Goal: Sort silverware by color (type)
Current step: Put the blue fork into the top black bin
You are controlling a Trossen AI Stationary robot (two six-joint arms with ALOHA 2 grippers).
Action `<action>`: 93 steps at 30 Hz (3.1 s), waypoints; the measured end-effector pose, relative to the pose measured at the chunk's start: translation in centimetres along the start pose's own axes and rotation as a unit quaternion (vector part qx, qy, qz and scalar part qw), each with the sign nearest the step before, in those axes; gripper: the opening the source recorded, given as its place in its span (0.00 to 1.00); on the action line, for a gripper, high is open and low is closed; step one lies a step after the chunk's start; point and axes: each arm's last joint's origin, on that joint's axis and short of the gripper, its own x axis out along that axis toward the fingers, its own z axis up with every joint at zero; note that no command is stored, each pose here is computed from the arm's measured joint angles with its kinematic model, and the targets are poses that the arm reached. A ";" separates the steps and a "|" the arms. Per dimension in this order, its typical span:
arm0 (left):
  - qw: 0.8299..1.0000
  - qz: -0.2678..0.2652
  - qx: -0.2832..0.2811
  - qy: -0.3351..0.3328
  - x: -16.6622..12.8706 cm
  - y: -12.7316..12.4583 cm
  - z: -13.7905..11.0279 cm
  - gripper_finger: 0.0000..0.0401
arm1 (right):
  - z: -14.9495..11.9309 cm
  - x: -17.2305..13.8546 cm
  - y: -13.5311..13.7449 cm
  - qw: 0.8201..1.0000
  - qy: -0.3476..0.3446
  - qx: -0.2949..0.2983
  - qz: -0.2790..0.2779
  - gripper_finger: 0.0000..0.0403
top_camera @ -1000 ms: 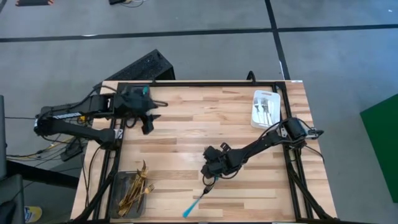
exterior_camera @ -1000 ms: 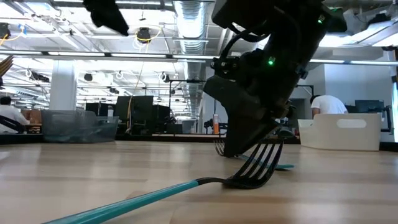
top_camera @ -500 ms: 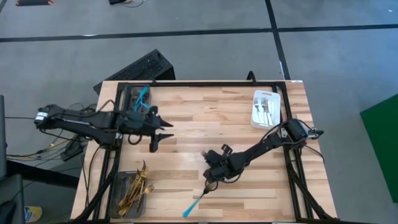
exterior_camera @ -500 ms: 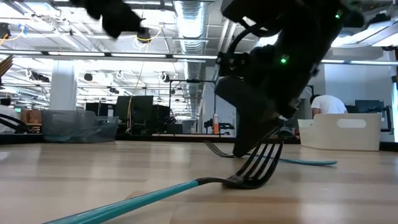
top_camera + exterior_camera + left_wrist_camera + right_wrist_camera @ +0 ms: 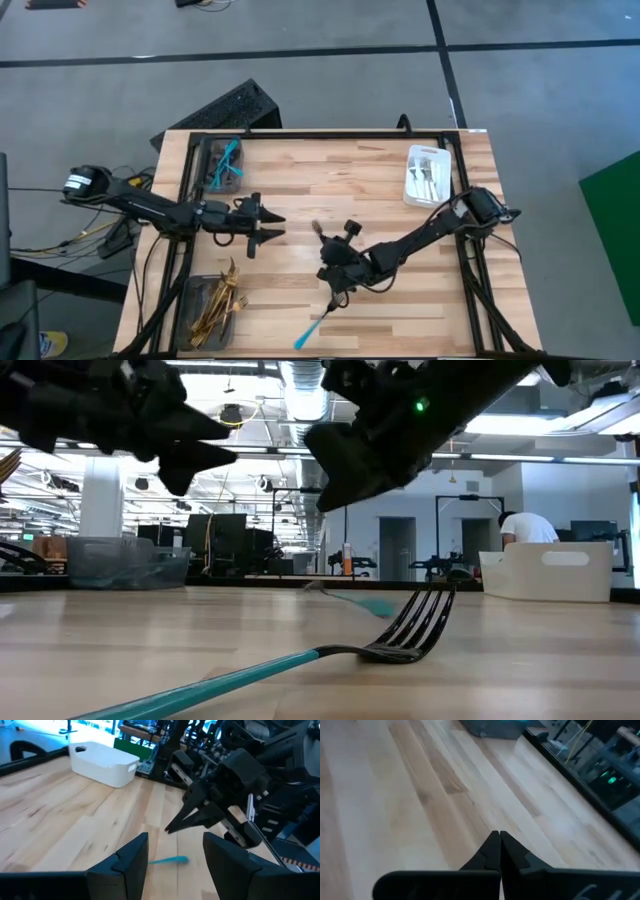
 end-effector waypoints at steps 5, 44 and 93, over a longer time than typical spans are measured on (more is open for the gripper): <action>1.000 0.010 0.003 0.013 1.4 -0.2 -0.1 0.44 | 0.2 1.1 -0.7 1.000 0.004 0.022 -0.011 0.04; 0.992 0.104 -0.008 0.071 2.0 0.8 -2.0 0.44 | -3.9 8.8 -2.5 0.958 0.228 0.129 0.114 0.03; 0.987 0.129 -0.085 0.050 3.8 2.9 -2.9 0.44 | 1.4 4.9 -0.7 0.993 0.078 -0.092 -0.004 0.04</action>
